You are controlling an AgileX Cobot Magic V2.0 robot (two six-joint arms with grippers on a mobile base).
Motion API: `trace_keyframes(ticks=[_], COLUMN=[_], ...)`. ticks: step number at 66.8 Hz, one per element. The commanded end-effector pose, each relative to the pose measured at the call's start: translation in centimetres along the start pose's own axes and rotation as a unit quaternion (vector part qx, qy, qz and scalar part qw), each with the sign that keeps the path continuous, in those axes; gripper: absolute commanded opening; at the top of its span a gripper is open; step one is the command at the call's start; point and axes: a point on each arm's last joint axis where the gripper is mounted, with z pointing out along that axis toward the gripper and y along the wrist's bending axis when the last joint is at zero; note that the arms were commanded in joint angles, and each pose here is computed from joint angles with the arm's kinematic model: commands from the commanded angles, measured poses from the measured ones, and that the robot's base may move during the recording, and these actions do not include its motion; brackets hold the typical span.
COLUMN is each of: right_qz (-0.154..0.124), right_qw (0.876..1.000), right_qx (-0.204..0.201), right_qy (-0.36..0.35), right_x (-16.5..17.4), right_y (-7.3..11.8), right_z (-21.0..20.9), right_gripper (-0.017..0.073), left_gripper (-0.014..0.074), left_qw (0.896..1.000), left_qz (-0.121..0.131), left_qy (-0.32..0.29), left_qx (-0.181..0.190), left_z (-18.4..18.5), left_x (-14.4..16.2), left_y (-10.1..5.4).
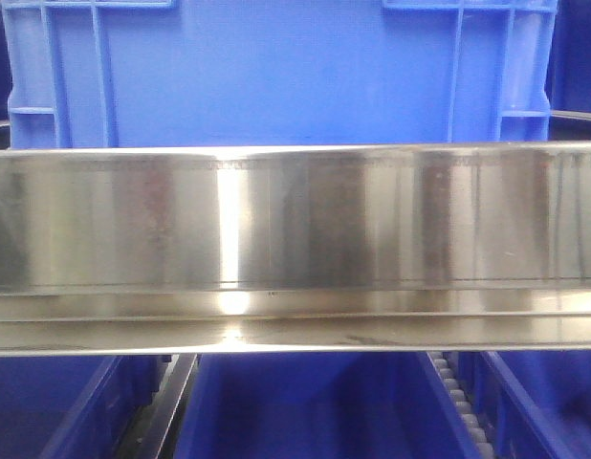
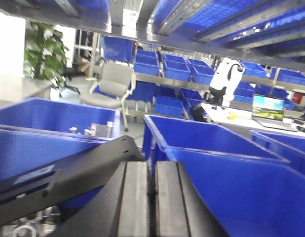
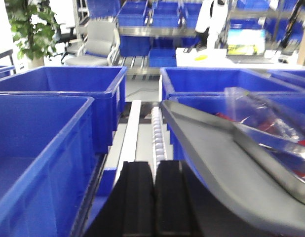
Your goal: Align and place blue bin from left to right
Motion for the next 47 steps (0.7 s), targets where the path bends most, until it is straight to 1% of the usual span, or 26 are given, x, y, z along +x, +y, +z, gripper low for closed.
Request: trace_keyframes(ticks=[1, 8, 14, 27, 35, 40, 47], right_qz=[0.006, 0.006, 0.007, 0.006, 0.001, 0.005, 0.012], right_qw=[1.000, 0.999, 0.998, 0.992, 0.988, 0.984, 0.978], right_qx=[-0.002, 0.000, 0.000, -0.003, -0.022, -0.035, -0.050], right_qy=[0.009, 0.041, 0.066, 0.128, 0.153, 0.174, 0.202], right_x=[-1.2, -2.4, -3.1, -4.1, -4.3, -4.2, -3.8], right_y=[0.1, 0.2, 0.3, 0.7, 1.9, 2.9, 4.4], right_z=[1.5, 4.0, 6.2, 10.7, 13.3, 14.9, 16.6], right_gripper=[-0.0085, -0.0085, -0.0085, -0.0085, -0.0075, -0.0075, -0.0075], left_gripper=[-0.0111, -0.0111, -0.0111, -0.0111, -0.0111, -0.0111, -0.0111], left_qw=[0.999, 0.997, 0.994, 0.987, 0.982, 0.976, 0.969], left_qz=[-0.014, -0.013, -0.013, -0.013, -0.016, -0.015, 0.003], left_qy=[0.032, 0.078, 0.104, 0.162, 0.187, 0.217, 0.247], left_qx=[0.002, 0.001, 0.001, -0.002, 0.001, 0.009, 0.020], left_z=[1.4, 3.6, 5.2, 9.0, 11.3, 12.7, 14.5], left_x=[-0.9, -1.7, -2.2, -2.2, -2.1, -1.8, -1.3], left_y=[-0.3, -0.5, -0.6, -0.7, -0.9, -1.3, -2.3])
